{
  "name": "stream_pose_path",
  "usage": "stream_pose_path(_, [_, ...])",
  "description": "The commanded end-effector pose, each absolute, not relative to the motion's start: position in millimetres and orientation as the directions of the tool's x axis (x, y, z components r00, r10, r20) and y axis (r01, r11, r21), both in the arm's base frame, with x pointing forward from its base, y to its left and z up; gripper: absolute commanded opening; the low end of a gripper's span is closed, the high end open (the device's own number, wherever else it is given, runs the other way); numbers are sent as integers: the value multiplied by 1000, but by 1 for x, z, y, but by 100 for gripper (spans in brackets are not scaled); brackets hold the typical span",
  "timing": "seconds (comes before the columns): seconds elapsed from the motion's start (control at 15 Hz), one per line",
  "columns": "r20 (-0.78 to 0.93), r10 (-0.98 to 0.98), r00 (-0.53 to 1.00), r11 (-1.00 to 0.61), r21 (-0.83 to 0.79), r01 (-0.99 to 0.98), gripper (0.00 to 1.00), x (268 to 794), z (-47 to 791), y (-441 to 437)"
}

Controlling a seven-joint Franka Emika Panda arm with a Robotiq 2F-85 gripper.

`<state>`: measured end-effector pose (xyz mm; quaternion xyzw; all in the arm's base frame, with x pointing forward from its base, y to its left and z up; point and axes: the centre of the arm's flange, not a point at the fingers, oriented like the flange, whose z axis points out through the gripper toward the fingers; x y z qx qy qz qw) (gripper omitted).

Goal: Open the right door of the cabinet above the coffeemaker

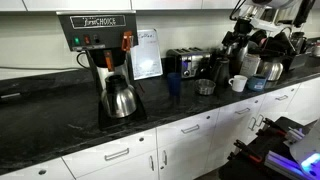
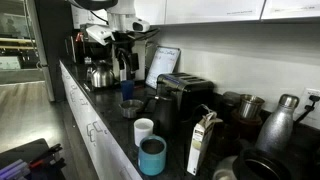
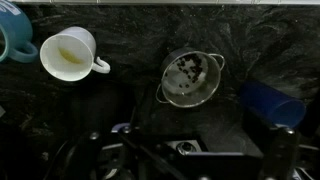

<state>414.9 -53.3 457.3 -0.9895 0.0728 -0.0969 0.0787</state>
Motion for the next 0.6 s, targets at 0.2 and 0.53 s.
stream_pose_path(0.2, [223,-120,967,-980,-182,-80,100,420,472,-29])
stream_pose_path(0.53, [240,-64,969,-984,-180,-20,100,417,483,4])
